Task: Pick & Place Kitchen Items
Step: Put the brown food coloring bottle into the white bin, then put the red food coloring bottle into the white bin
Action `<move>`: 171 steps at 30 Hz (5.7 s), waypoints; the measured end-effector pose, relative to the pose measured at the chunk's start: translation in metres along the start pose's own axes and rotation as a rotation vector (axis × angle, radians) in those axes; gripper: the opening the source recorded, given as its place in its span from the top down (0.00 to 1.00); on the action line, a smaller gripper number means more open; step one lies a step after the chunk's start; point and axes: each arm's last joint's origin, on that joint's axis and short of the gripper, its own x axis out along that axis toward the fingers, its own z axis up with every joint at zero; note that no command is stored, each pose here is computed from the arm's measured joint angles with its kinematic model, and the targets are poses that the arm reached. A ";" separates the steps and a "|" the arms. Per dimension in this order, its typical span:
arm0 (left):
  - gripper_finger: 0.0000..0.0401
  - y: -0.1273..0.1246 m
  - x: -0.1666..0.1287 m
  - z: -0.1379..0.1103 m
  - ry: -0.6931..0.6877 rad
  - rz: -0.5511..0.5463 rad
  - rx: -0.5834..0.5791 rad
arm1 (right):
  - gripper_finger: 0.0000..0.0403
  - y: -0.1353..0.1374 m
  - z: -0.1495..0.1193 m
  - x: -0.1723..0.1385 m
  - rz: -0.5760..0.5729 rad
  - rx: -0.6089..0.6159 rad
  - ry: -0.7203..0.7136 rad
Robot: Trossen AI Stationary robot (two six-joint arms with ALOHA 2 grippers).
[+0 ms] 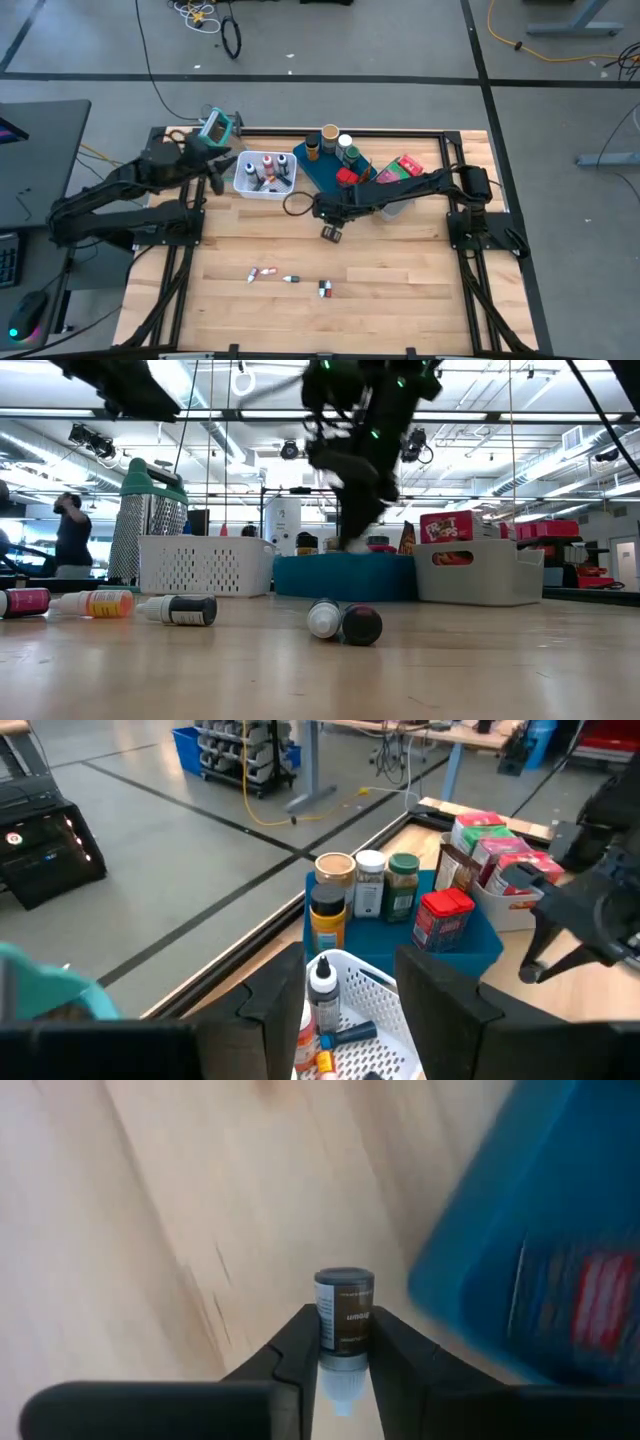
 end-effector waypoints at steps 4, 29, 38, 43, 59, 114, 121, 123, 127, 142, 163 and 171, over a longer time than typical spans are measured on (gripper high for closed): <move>0.59 0.004 -0.011 -0.003 -0.013 -0.001 -0.005 | 0.80 0.009 0.029 -0.017 0.071 -0.062 -0.218; 0.60 0.002 -0.014 -0.004 -0.011 -0.075 -0.020 | 0.76 -0.044 0.092 0.077 0.004 -0.021 -0.757; 0.60 -0.013 0.002 -0.019 -0.035 -0.385 0.033 | 0.56 -0.041 0.093 0.071 -0.007 -0.084 -0.765; 0.60 -0.026 0.015 -0.043 -0.039 -0.528 0.081 | 0.51 -0.035 0.090 0.049 0.014 -0.099 -0.728; 0.60 -0.072 0.029 -0.100 -0.041 -0.657 0.084 | 0.56 0.050 0.028 0.001 0.373 -0.407 -0.332; 0.60 -0.151 0.049 -0.138 0.008 -0.749 0.119 | 0.56 0.160 -0.069 0.024 0.383 -1.197 -0.132; 0.60 -0.151 0.049 -0.138 0.009 -0.749 0.119 | 0.56 0.156 -0.067 0.023 0.380 -1.114 -0.102; 0.60 -0.151 0.049 -0.138 0.008 -0.749 0.121 | 0.56 0.155 -0.067 0.021 0.393 -1.065 -0.089; 0.60 -0.151 0.049 -0.138 0.007 -0.749 0.121 | 0.56 0.156 -0.066 0.004 0.409 -0.988 -0.114; 0.60 -0.151 0.049 -0.137 0.009 -0.750 0.111 | 0.56 0.145 -0.065 -0.014 0.286 -0.272 -0.005; 0.60 -0.152 0.049 -0.137 -0.024 -0.751 0.185 | 0.56 0.139 -0.101 0.020 0.203 0.082 -0.025; 0.60 -0.153 0.049 -0.133 -0.051 -0.750 0.203 | 0.70 0.130 -0.116 0.035 0.182 -0.009 -0.032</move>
